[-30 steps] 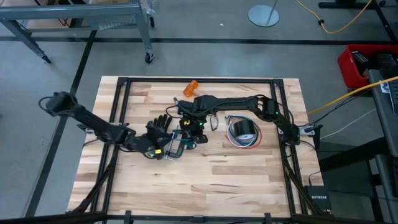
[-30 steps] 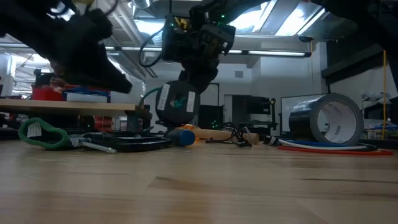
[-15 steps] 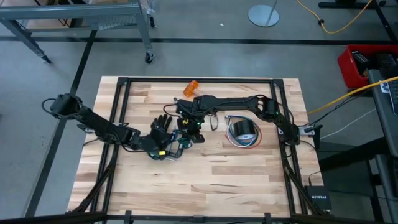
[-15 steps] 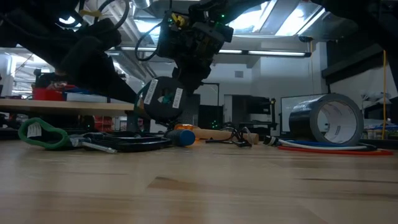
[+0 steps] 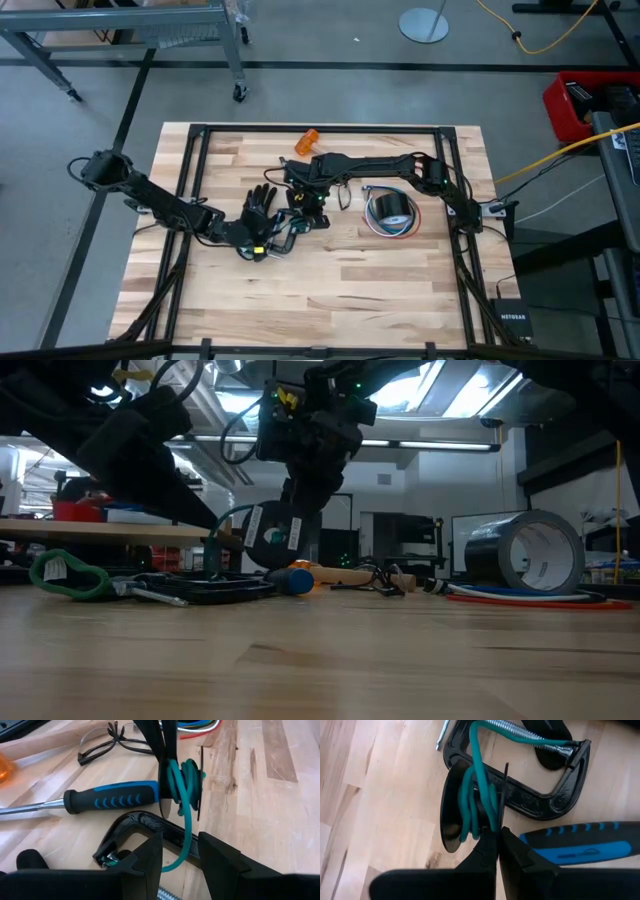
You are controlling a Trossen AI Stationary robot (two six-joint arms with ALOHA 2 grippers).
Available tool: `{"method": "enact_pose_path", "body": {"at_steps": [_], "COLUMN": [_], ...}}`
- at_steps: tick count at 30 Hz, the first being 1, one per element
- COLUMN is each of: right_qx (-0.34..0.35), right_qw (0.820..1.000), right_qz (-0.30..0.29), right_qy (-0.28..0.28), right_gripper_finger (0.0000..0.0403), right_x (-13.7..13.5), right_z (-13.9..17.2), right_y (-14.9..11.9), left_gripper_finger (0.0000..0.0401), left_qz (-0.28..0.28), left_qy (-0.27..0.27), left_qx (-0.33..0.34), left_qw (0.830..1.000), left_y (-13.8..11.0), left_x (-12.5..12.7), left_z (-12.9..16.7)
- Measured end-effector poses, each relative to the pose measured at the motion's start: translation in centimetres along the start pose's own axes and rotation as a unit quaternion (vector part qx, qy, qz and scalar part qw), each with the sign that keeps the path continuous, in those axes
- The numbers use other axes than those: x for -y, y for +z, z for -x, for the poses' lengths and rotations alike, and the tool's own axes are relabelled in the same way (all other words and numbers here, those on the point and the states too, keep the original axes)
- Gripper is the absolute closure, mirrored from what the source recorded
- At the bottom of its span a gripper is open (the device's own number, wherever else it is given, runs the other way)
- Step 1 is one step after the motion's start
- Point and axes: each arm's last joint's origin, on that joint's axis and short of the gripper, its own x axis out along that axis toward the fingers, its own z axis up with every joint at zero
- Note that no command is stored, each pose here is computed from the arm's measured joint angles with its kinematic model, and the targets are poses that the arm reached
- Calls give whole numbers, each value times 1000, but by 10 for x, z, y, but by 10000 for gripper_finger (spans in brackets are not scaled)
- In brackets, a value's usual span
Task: Coil cords
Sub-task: Uncoil the green wire from the spool
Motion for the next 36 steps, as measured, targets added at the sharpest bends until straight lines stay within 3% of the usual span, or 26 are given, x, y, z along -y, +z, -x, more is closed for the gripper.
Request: {"method": "enact_pose_path", "body": {"at_steps": [16,24,28,36], "right_qx": [44,33,30,30], "right_qw": [999,999,999,999], "right_qz": [2,-1,-1,1], "right_qy": [21,-13,-24,-41], "right_gripper_finger": [399,399,399,399], "right_x": [0,2,3,4], "right_z": [0,0,0,1], "right_y": [8,7,7,8], "left_gripper_finger": [287,391,394,398], "left_qz": [7,38,56,62], "left_qy": [4,5,2,-27], "left_qx": [-3,0,8,52], "left_qw": [1000,999,998,996], "left_y": [2,3,7,41], "left_x": [-5,-6,-4,6], "left_z": [-3,-4,-4,2]}}
